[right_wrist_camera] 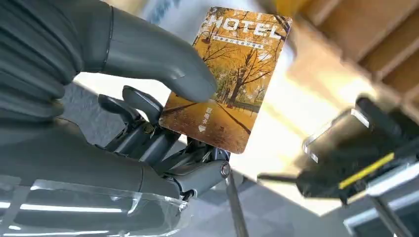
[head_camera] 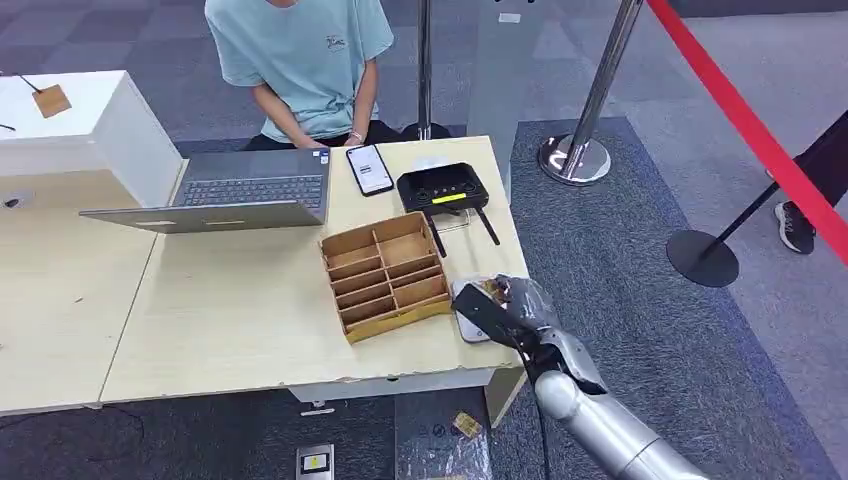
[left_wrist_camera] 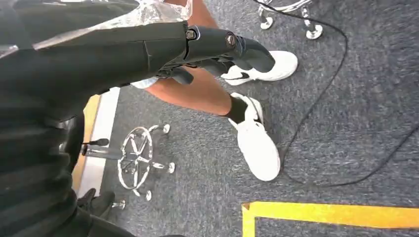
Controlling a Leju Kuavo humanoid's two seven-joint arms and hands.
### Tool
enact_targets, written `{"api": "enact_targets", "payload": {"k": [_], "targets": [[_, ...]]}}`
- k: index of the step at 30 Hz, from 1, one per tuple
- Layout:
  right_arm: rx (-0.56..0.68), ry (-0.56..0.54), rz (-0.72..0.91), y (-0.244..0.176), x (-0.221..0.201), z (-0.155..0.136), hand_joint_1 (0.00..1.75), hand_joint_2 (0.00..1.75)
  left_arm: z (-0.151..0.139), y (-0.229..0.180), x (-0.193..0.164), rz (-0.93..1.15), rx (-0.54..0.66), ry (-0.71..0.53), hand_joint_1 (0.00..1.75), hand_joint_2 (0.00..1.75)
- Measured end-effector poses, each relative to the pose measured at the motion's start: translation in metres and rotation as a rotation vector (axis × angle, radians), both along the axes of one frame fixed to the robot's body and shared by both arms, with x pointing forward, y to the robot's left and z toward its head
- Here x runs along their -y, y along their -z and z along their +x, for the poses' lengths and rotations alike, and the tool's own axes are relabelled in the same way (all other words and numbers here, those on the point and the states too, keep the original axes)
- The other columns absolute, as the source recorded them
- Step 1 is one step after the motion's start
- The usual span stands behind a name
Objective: Pass the card to the sensor for recognition and then transmit it.
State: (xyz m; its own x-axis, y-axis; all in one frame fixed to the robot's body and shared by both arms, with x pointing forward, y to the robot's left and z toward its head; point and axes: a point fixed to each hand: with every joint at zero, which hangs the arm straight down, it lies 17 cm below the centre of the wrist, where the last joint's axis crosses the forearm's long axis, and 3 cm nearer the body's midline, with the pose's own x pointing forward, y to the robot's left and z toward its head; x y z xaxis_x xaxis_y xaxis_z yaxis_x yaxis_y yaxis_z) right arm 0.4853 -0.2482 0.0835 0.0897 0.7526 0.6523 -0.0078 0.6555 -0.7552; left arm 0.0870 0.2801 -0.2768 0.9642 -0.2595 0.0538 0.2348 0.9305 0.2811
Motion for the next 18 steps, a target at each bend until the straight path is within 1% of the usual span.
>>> {"api": "enact_targets", "payload": {"k": [7,12,18], "targets": [[-0.007,0.022,0.012,-0.001,0.008,0.005,1.75,1.75,0.001,0.0,0.002,-0.003,0.005,0.001,0.0,1.75],[-0.029,0.04,0.066,0.005,0.018,0.008,1.75,1.75,0.001,0.0,0.003,-0.004,0.005,0.002,0.0,1.75],[-0.048,0.057,0.064,0.014,0.026,0.008,1.75,1.75,0.001,0.0,0.004,-0.006,0.003,0.001,0.0,1.75]]}}
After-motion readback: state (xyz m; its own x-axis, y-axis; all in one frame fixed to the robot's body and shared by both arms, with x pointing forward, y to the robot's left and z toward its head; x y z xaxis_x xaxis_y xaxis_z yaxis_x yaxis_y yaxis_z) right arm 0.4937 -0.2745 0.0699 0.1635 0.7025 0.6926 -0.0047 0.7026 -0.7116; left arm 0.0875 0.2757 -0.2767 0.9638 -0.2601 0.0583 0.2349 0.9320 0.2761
